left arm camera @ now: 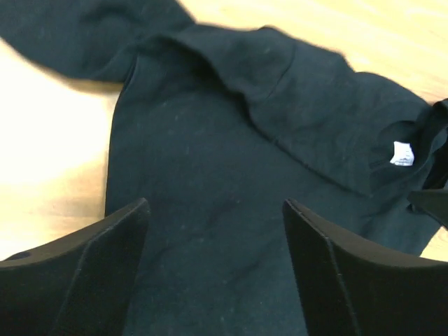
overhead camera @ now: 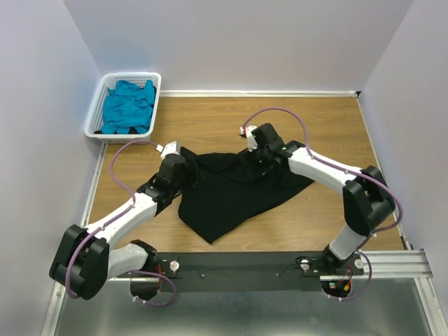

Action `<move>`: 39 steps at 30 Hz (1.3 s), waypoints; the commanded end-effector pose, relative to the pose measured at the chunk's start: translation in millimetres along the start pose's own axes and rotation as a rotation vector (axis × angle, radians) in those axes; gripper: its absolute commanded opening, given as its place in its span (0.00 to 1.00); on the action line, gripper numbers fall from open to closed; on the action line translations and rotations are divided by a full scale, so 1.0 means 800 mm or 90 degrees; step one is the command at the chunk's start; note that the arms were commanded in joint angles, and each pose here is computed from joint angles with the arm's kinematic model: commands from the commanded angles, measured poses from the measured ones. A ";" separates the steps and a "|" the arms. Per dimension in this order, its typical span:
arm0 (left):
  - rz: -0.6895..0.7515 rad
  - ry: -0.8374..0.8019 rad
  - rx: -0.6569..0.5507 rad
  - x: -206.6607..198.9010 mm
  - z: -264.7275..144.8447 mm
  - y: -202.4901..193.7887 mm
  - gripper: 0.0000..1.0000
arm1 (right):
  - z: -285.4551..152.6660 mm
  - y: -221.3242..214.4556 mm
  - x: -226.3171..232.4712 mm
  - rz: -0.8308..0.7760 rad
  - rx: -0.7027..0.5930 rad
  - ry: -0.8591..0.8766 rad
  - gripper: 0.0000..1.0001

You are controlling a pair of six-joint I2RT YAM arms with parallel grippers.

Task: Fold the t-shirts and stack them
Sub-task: Flatten the tshirt out

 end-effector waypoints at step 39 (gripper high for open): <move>-0.035 0.053 0.252 0.027 0.087 -0.058 0.29 | 0.042 0.094 -0.160 0.139 -0.060 -0.201 0.01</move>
Point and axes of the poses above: each gripper's point midway between its finger pads, its own z axis out along the fingers, its own x axis along the line the jaws close on, y = z × x, the point moved 10 cm from there along -z, back along the fingers, and after that the axes turned 4 degrees about -z, right-handed, at the moved point
